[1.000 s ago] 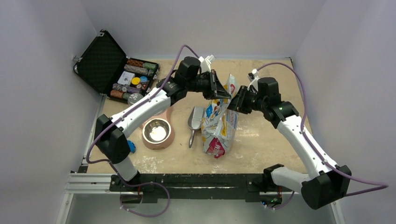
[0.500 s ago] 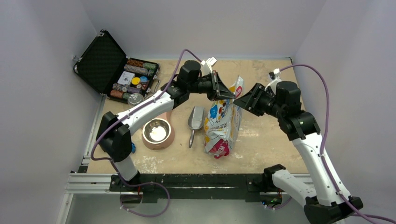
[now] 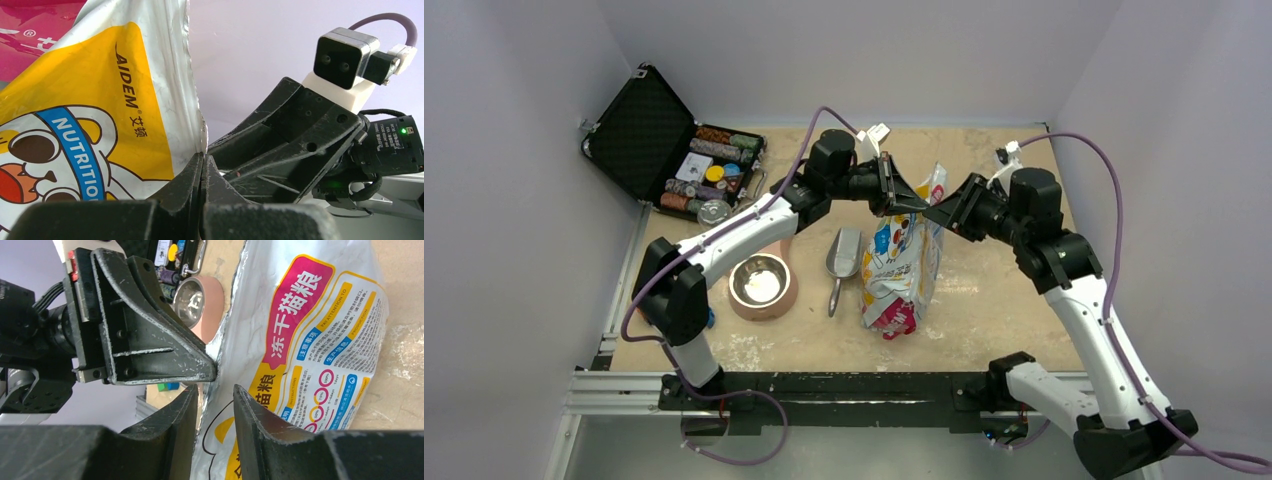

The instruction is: Serve the pet food

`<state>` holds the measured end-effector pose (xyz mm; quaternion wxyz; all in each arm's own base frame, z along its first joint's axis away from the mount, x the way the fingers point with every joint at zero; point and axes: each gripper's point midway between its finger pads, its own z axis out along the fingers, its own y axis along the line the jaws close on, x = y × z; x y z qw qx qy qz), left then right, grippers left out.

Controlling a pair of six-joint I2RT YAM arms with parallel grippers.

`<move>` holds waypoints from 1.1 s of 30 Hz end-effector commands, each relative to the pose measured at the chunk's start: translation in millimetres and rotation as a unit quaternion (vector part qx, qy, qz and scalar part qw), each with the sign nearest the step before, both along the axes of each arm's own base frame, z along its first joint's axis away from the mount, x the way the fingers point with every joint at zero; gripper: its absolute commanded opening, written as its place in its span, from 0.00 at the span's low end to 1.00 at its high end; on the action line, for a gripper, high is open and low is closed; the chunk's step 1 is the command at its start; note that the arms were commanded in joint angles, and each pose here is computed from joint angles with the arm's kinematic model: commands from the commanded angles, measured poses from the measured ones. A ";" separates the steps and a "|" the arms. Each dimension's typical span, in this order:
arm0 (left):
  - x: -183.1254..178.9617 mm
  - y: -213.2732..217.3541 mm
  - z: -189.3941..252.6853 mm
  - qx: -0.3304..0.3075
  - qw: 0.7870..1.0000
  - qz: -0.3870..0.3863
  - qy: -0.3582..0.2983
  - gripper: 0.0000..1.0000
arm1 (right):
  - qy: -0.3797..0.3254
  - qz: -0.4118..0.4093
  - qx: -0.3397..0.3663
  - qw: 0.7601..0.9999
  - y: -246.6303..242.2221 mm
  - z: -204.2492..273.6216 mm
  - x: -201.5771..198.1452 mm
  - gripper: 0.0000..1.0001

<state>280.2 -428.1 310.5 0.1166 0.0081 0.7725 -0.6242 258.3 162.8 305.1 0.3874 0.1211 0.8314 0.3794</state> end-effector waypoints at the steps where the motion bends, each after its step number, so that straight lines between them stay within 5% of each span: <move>1: -2.0 0.7 96.7 -0.117 0.988 -0.001 -0.103 0.00 | -0.018 -0.003 -0.006 1.000 -0.7 3.3 7.5 0.35; 16: -0.2 2.6 87.7 -0.070 0.992 0.007 -0.103 0.00 | 0.037 -0.055 -0.083 0.994 -27.6 -22.3 6.5 0.00; 28: -7.0 13.8 55.5 0.097 0.987 0.003 -0.125 0.00 | 0.100 -0.061 -0.188 0.975 -34.3 -53.6 7.4 0.00; 33: -6.7 17.2 47.2 0.138 0.982 0.000 -0.130 0.00 | 0.123 -0.064 -0.285 0.948 -41.4 -71.9 4.0 0.00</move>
